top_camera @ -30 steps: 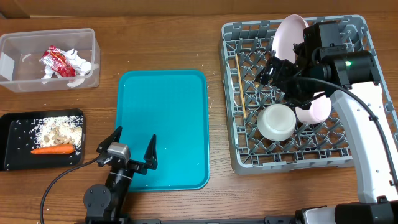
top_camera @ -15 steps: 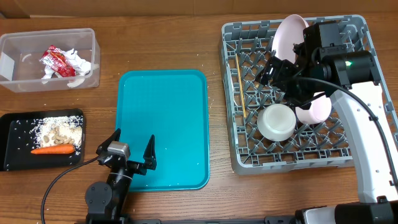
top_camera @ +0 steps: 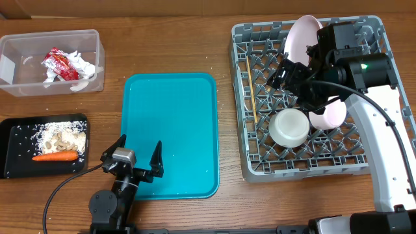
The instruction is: Sort waste into correct bins and load items into the dishwasher rack
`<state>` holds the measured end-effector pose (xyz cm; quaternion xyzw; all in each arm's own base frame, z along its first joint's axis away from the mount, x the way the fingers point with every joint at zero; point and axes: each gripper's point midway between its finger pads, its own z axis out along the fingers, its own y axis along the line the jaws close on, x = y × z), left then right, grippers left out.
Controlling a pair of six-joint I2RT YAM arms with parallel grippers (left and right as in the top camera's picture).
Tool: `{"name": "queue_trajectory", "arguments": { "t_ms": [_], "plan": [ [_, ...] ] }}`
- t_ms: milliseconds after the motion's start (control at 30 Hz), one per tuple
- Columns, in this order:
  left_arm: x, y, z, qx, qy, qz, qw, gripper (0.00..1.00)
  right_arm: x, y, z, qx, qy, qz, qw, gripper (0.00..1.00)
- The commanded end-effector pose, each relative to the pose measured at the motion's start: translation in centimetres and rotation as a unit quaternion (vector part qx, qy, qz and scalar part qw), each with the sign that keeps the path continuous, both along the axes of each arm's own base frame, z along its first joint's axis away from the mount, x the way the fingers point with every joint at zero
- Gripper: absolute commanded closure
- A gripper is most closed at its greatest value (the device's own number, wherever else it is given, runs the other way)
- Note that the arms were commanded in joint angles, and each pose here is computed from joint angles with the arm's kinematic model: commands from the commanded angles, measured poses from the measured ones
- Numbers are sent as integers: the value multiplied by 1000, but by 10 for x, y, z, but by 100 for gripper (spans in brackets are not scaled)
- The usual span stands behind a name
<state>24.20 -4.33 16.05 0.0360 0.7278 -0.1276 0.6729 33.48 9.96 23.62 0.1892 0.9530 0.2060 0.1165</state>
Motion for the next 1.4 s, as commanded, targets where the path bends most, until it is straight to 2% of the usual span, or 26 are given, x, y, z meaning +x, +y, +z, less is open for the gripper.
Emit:
{"name": "queue_trajectory", "arguments": {
  "t_ms": [0,367,533,733,833,867,1067,1200,1367],
  "plan": [
    [0,1,0,-4,-1,4,1000,0,1,2,9,4,-14,3,1000,0],
    [0,1,0,-4,-1,4,1000,0,-3,3,19,6,-29,5,1000,0],
    [0,1,0,-4,-1,4,1000,0,-27,1,64,16,-102,8,995,0],
    [0,1,0,-4,-1,4,1000,0,-72,-7,122,28,-204,5,979,0],
    [0,1,0,-4,-1,4,1000,0,-87,-34,138,-19,-253,-36,967,0],
    [0,1,0,-4,-1,4,1000,0,-101,-49,140,-46,-262,-59,962,0],
    [0,1,0,-4,-2,4,1000,0,-147,-82,127,-104,-276,-108,949,0],
    [0,1,0,-4,-1,4,1000,0,-150,-85,113,-98,-326,-120,933,0],
    [0,1,0,-4,-1,4,1000,0,-143,-78,67,-68,-386,-113,913,0]
  ]
}}
